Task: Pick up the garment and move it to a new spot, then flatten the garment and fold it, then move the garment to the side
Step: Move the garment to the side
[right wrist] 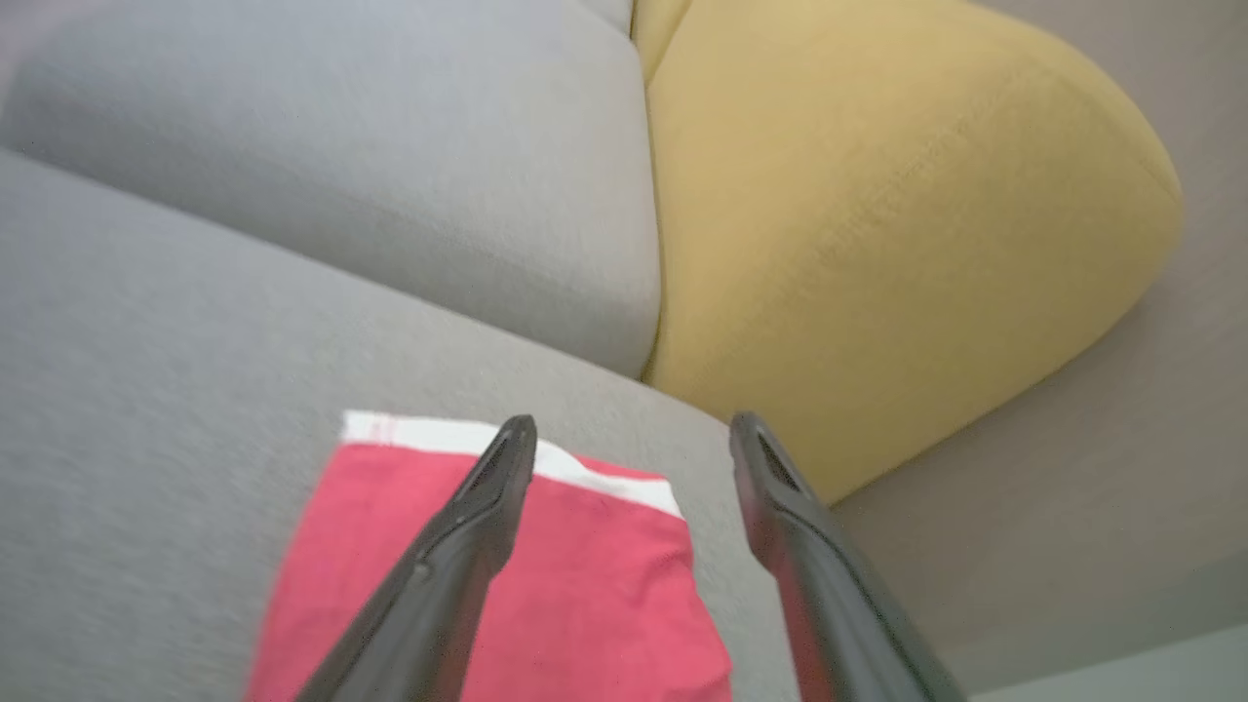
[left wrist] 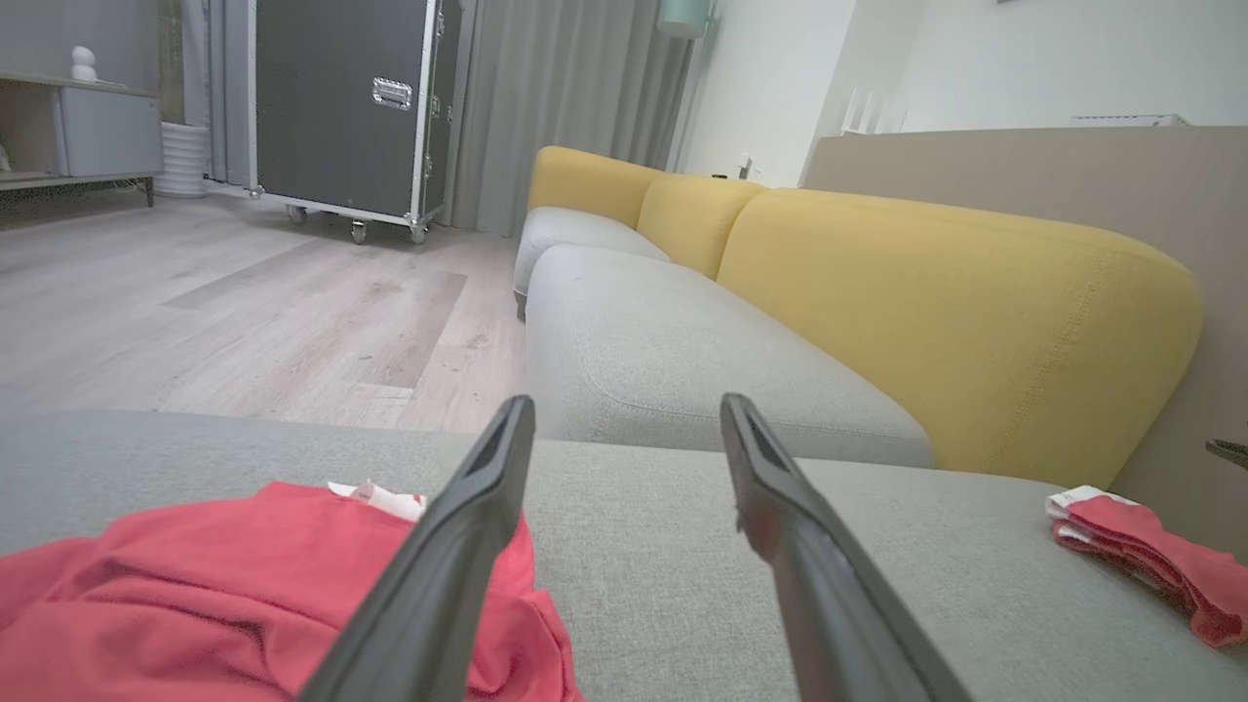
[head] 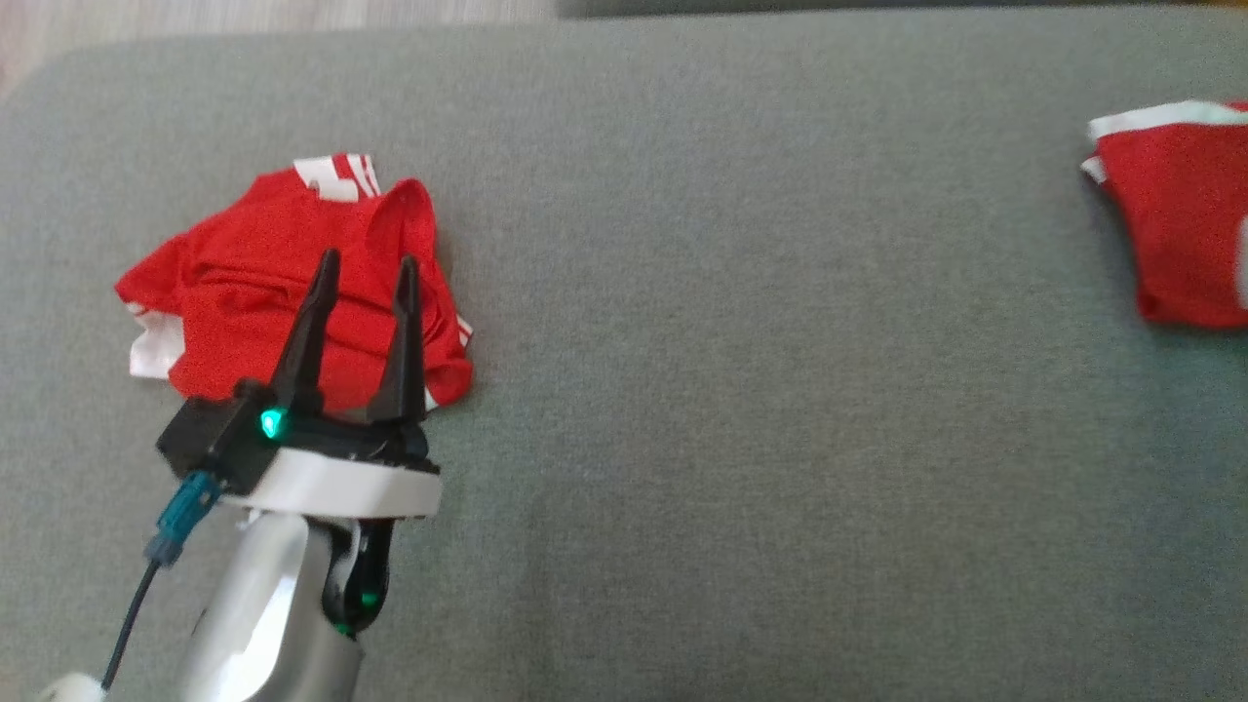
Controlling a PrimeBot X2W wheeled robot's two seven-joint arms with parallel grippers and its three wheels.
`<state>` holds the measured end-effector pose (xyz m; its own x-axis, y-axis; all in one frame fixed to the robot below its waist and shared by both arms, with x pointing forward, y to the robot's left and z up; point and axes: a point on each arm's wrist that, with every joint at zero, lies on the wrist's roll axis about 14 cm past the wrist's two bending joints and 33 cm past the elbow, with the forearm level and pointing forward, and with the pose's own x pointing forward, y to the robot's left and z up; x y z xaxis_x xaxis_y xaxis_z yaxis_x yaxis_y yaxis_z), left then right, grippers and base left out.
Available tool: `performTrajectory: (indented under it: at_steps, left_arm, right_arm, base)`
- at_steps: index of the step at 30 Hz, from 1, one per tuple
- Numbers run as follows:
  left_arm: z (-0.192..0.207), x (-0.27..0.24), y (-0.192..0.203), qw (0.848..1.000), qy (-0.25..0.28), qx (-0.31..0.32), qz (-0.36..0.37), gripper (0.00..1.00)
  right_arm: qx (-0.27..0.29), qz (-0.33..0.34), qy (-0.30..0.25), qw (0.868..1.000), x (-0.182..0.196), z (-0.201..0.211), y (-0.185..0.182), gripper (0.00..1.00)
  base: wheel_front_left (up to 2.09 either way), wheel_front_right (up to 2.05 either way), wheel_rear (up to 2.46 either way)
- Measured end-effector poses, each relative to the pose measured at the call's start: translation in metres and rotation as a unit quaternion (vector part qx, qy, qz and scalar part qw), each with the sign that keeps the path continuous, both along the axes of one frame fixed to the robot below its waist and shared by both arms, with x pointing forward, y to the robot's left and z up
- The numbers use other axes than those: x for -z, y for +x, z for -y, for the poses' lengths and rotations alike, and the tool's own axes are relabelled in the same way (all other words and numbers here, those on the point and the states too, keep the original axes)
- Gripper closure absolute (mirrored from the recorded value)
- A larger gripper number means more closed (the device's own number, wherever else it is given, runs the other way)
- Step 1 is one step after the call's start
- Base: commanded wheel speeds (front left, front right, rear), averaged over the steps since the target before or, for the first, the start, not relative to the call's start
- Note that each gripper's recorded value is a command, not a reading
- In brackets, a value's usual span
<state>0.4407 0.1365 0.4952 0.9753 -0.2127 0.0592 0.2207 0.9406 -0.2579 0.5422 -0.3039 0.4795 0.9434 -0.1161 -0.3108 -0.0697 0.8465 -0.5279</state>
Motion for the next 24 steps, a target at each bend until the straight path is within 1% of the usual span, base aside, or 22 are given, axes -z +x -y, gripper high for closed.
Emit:
performTrajectory:
  at_steps: [3, 6, 9, 11, 14, 16, 19, 21, 22, 24]
  left_arm:
    - [-0.003, -0.008, -0.008, 1.000, 0.000, -0.006, 0.010, 0.00]
    - [-0.006, -0.016, -0.017, 1.000, -0.002, -0.013, 0.018, 0.00]
    - [-0.009, -0.024, -0.026, 0.999, -0.003, -0.021, 0.029, 0.00]
    - [-0.011, -0.028, -0.033, 0.999, -0.005, -0.025, 0.034, 0.00]
    - [-0.011, -0.029, -0.045, 0.999, -0.003, -0.029, 0.036, 0.00]
    - [-0.010, -0.026, -0.052, 0.999, -0.002, -0.029, 0.032, 0.00]
    - [-0.009, -0.022, -0.062, 0.999, -0.005, -0.030, 0.026, 0.00]
    - [-0.012, -0.020, -0.065, 0.999, -0.004, -0.034, 0.024, 0.00]
    - [-0.014, -0.019, -0.067, 0.999, -0.003, -0.037, 0.022, 0.00]
    - [-0.016, -0.016, -0.070, 0.999, -0.003, -0.041, 0.018, 0.00]
  right_arm:
    - [-0.023, 0.053, 0.047, 0.997, -0.023, -0.033, -0.001, 0.00]
    - [-0.053, 0.115, 0.100, 0.987, -0.051, -0.072, -0.006, 0.00]
    - [-0.072, 0.176, 0.165, 0.968, -0.082, -0.104, -0.017, 0.00]
    - [-0.084, 0.209, 0.210, 0.951, -0.099, -0.125, -0.028, 0.00]
    - [-0.086, 0.244, 0.270, 0.928, -0.112, -0.137, -0.049, 0.00]
    - [-0.081, 0.249, 0.290, 0.920, -0.108, -0.134, -0.065, 0.00]
    - [-0.073, 0.229, 0.349, 0.906, -0.081, -0.141, -0.092, 0.00]
    - [-0.067, 0.201, 0.369, 0.905, -0.057, -0.146, -0.109, 0.00]
    - [-0.066, 0.188, 0.371, 0.907, -0.045, -0.149, -0.117, 0.00]
    - [-0.062, 0.171, 0.379, 0.907, -0.029, -0.152, -0.131, 0.00]
  base:
    - [0.00, 0.00, 0.00]
    - [0.00, 0.00, 0.00]
    - [0.00, 0.00, 0.00]
    - [0.00, 0.00, 0.00]
    - [0.00, 0.00, 0.00]
    - [0.00, 0.00, 0.00]
    - [0.00, 0.00, 0.00]
    - [0.00, 0.00, 0.00]
    - [0.00, 0.00, 0.00]
    - [0.00, 0.00, 0.00]
